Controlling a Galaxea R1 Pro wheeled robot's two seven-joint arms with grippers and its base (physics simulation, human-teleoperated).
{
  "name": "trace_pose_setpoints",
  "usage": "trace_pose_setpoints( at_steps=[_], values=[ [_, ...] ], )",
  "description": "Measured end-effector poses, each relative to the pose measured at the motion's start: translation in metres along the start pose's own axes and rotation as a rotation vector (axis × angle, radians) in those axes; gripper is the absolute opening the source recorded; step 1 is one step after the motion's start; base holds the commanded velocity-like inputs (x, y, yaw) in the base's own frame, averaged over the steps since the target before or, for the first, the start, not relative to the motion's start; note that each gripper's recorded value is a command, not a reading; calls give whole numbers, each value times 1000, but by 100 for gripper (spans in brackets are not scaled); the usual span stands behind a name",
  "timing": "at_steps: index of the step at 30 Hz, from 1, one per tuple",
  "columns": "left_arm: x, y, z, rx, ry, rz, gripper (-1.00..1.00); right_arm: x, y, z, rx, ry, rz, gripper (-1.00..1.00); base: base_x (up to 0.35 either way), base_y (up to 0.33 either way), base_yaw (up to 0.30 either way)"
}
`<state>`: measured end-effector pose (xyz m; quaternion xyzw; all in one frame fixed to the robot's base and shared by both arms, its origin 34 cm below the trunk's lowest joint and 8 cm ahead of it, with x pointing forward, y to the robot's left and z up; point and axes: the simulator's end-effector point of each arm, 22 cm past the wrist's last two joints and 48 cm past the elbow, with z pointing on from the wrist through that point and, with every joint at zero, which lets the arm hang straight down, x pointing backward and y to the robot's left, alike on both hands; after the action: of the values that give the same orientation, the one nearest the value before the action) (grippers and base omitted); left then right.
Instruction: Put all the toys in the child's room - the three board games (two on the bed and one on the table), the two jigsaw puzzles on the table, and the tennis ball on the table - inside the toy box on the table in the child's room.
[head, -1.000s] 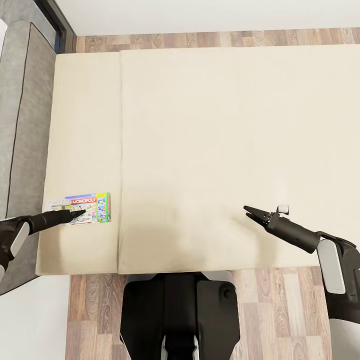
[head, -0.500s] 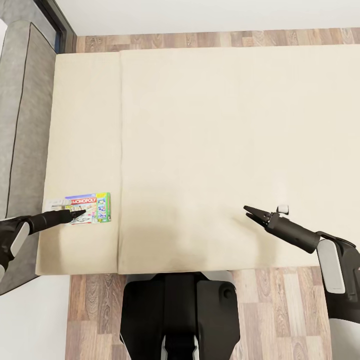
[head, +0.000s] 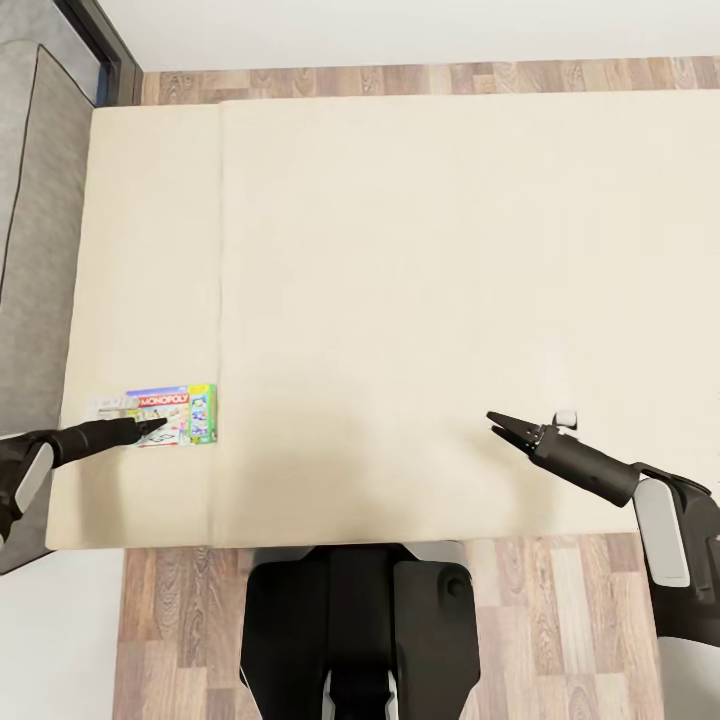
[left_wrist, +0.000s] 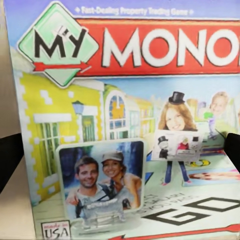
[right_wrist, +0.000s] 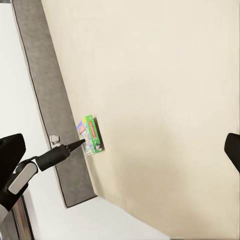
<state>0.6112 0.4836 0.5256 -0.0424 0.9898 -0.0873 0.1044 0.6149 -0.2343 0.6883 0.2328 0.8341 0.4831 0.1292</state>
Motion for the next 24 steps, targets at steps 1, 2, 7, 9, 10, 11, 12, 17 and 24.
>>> trace_pose_setpoints(
  at_steps=[1,2,7,9,10,11,12,17,24],
  values=[
    [0,1,0,-2,0,1,100,0,0,0,0,0,0,100,0,-206,0],
    [0,2,-1,-3,0,1,100,0,0,0,0,0,0,100,0,-206,0],
    [-2,5,-3,-8,-3,2,100,0,0,0,0,0,0,100,0,-206,0],
    [-2,8,-4,-12,-1,5,100,0,0,0,1,0,0,100,0,-211,0],
    [-2,8,-5,-13,-1,5,100,0,0,0,0,0,0,100,0,-213,0],
    [-2,9,-5,-14,-1,5,100,0,0,0,0,0,0,100,0,-214,0],
    [-3,11,-6,-17,-1,6,100,0,0,0,0,0,0,100,0,-215,0],
    [-4,15,-8,-24,-2,10,100,0,0,0,0,0,0,100,0,-217,0],
    [-5,20,-12,-33,-2,15,100,0,0,0,0,0,0,100,0,-156,0]
  ],
)
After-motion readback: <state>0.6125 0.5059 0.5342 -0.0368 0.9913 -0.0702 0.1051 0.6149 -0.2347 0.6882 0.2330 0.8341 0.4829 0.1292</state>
